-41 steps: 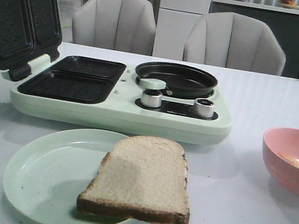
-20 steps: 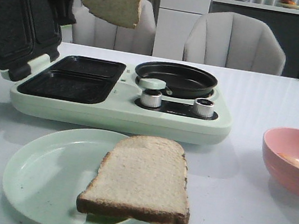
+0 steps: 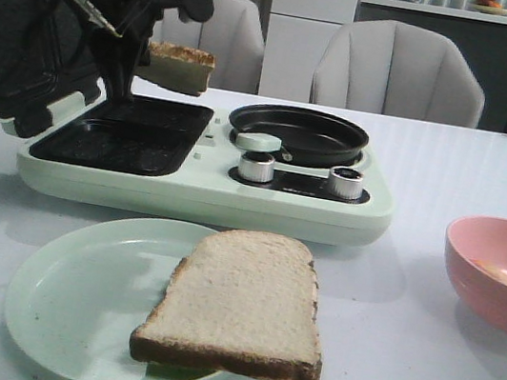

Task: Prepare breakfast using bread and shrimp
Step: 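Lift the bread and lower it onto the farther waffle plate, release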

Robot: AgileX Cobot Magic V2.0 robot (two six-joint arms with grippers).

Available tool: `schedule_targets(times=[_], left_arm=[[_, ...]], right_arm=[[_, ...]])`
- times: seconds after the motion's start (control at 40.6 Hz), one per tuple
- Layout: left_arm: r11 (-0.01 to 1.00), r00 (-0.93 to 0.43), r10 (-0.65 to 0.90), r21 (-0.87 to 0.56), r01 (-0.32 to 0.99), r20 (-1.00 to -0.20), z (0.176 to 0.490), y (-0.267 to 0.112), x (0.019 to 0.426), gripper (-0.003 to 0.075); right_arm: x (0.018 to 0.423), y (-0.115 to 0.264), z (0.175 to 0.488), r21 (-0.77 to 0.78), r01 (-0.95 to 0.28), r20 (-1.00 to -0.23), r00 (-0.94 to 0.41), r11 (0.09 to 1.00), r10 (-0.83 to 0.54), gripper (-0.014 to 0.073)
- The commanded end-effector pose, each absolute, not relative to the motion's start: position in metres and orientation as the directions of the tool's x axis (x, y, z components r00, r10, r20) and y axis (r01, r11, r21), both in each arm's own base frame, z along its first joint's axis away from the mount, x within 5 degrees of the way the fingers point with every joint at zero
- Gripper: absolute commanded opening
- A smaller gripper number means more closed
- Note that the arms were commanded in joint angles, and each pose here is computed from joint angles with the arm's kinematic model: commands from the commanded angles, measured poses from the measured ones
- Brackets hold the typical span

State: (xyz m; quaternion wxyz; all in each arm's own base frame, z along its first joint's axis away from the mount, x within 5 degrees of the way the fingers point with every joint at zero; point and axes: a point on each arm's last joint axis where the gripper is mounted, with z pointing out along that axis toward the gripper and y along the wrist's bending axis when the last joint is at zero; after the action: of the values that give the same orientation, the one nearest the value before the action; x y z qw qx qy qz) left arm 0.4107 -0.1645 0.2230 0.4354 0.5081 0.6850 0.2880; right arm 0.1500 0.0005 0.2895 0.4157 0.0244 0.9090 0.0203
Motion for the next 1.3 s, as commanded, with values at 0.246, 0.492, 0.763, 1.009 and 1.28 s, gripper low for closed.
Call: schedule_targets(times=[0.246,0.492,0.763,1.009,1.28], left_arm=[[0.325,-0.106,0.945,0.853,0.409,-0.309,0.233,-0.161,0.418,0.0102],[0.315,-0.099,0.948,0.841,0.439,-0.303,0.221,-0.163,0.421,0.0108],[0.316,-0.115,0.948,0.847,0.427,-0.296,0.221,-0.162,0.421,0.0450],[0.316,-0.120,0.949,0.874,0.368,-0.293,0.242,-0.170,0.411,0.0510],[0.334,-0.098,0.943,0.901,0.279,-0.319,0.284,-0.186,0.381,0.0509]], right_arm=[[0.155,-0.001,0.304,0.048,0.029,-0.811,-0.583,0.998,0.056,0.0578],[0.155,-0.001,0.304,0.048,0.029,-0.811,-0.583,0.998,0.056,0.0578],[0.155,-0.001,0.304,0.048,0.029,-0.811,-0.583,0.998,0.056,0.0578],[0.155,-0.001,0.304,0.048,0.029,-0.811,-0.583,0.998,0.056,0.0578],[0.155,-0.001,0.304,0.048,0.029,-0.811,-0.583,0.998,0.056,0.0578]])
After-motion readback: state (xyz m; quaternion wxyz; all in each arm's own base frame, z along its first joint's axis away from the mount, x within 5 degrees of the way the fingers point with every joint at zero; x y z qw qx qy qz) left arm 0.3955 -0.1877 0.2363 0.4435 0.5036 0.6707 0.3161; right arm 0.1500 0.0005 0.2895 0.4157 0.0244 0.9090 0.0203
